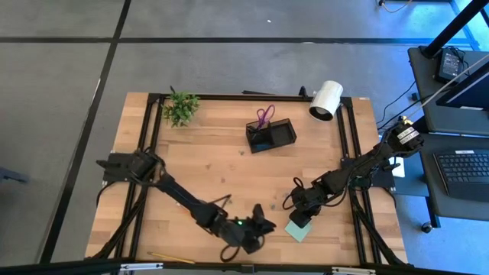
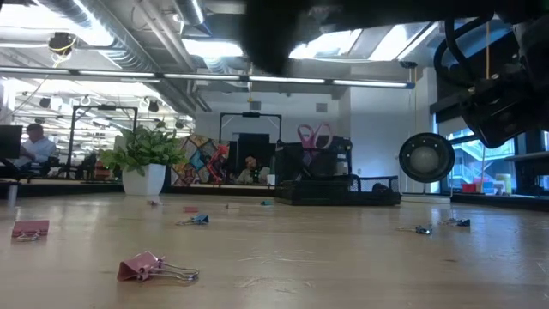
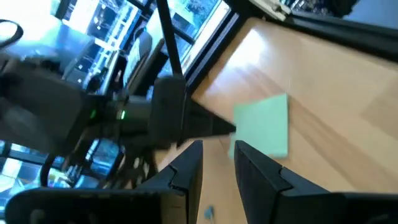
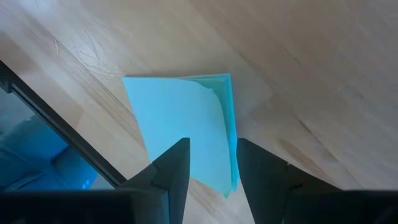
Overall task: Pick and place office supplies into organizer
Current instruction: Put the light blue sticky note into the black desk organizer
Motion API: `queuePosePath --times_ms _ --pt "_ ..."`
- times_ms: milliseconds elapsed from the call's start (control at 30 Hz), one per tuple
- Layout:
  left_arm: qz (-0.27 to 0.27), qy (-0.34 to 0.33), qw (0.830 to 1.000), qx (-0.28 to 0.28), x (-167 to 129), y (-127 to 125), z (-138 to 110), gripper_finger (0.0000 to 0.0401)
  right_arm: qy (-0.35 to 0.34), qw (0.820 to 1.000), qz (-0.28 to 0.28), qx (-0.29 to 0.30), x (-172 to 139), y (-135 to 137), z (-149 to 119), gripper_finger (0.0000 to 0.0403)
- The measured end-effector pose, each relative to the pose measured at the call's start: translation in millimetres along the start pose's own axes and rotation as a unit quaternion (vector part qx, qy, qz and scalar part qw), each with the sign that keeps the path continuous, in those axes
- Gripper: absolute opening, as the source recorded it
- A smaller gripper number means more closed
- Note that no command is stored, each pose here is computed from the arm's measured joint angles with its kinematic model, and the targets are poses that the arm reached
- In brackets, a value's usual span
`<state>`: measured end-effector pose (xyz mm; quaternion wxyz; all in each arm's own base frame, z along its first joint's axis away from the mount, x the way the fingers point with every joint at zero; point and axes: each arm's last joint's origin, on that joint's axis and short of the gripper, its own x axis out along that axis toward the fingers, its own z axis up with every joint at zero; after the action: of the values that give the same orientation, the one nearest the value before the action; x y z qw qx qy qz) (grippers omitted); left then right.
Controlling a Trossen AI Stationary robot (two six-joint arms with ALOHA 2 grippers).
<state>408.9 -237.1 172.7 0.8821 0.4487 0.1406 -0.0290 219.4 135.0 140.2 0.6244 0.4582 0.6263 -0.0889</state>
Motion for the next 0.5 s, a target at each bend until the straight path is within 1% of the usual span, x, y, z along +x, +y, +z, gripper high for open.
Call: queuePosePath --times_ms 100,233,400,500 --pt "0.004 -0.005 1.000 0.022 13 -6 7 0.0086 0.000 1.000 0.000 0.001 0 0 0 0.0136" --pt "-0.001 -0.011 0.999 0.047 22 -19 12 0.0086 0.000 1.000 0.002 0.002 0 0 0 0.0136" --pt "-0.018 -0.005 0.996 0.090 26 -40 9 0.0086 0.003 1.000 0.003 0.013 0 1 0 0.0136" --pt "-0.025 0.001 0.995 0.095 29 -50 3 0.0086 0.003 1.000 0.004 0.013 0 1 0 0.0136"
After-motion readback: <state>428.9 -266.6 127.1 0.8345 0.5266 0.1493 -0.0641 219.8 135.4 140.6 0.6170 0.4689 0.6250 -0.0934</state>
